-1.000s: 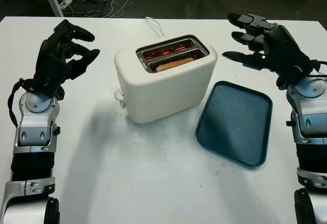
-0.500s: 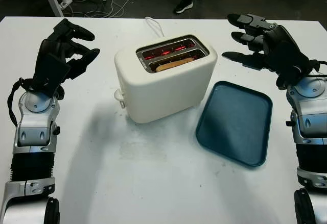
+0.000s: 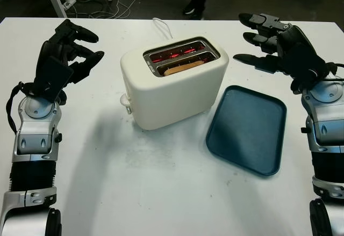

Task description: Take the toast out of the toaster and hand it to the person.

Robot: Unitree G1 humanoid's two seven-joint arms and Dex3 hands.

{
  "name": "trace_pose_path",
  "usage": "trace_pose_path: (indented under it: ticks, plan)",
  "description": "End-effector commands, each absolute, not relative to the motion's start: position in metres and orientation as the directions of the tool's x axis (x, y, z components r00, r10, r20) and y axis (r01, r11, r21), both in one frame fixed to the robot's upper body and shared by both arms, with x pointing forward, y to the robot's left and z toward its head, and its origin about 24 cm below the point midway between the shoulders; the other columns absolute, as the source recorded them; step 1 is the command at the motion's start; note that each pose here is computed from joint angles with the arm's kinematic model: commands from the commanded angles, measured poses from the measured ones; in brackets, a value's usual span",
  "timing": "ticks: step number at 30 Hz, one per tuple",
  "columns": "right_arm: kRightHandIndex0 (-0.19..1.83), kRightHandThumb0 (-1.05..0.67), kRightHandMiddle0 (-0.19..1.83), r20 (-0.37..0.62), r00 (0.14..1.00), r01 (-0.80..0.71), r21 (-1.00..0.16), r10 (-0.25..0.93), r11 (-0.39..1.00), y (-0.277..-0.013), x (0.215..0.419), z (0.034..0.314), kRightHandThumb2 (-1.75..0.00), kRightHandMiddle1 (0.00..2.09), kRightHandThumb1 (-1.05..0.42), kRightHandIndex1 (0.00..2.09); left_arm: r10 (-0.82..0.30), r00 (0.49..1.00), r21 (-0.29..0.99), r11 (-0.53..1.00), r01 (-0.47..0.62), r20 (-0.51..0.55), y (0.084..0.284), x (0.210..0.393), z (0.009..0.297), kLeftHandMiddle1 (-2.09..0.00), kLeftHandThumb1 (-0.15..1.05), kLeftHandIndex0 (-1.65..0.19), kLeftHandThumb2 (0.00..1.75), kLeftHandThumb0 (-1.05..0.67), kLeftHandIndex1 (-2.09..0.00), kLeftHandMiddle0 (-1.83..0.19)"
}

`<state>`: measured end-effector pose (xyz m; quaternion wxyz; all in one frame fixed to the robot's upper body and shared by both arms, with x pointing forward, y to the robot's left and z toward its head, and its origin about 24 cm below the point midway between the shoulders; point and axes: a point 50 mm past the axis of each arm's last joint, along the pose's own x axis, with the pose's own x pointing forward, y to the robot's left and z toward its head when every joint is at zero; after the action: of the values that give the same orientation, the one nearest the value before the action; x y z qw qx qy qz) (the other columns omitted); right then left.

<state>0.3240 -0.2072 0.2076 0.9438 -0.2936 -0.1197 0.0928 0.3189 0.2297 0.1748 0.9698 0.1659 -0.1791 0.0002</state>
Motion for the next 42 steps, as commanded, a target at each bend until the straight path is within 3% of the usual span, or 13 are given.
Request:
trace_pose_path:
  ticks: [1, 13, 42]
  plan:
    - [0.48, -0.38, 0.43, 0.174, 0.954, -0.099, -0.587, 0.245, 0.803, -0.209, 0.3205, 0.2092, 0.0, 0.01, -0.87, 0.01, -0.049, 0.937, 0.338, 0.938, -0.076, 0.346, 0.2329, 0.3151, 0.1765, -1.57, 0.92, -0.23, 0.25, -1.05, -1.51, -0.25]
    - [0.44, -0.3, 0.4, 0.181, 0.951, -0.115, -0.542, 0.25, 0.832, -0.2091, 0.3187, 0.211, 0.0, 0.0, -0.88, 0.0, -0.05, 0.934, 0.34, 0.937, -0.078, 0.354, 0.232, 0.3126, 0.1803, -1.62, 0.92, -0.19, 0.28, -1.05, -1.54, -0.2]
    - [0.48, -0.38, 0.44, 0.169, 0.952, -0.114, -0.579, 0.256, 0.808, -0.2112, 0.3191, 0.2105, 0.0, 0.01, -0.87, 0.01, -0.041, 0.935, 0.319, 0.944, -0.078, 0.351, 0.2314, 0.3115, 0.1792, -1.62, 0.92, -0.21, 0.26, -1.05, -1.53, -0.21]
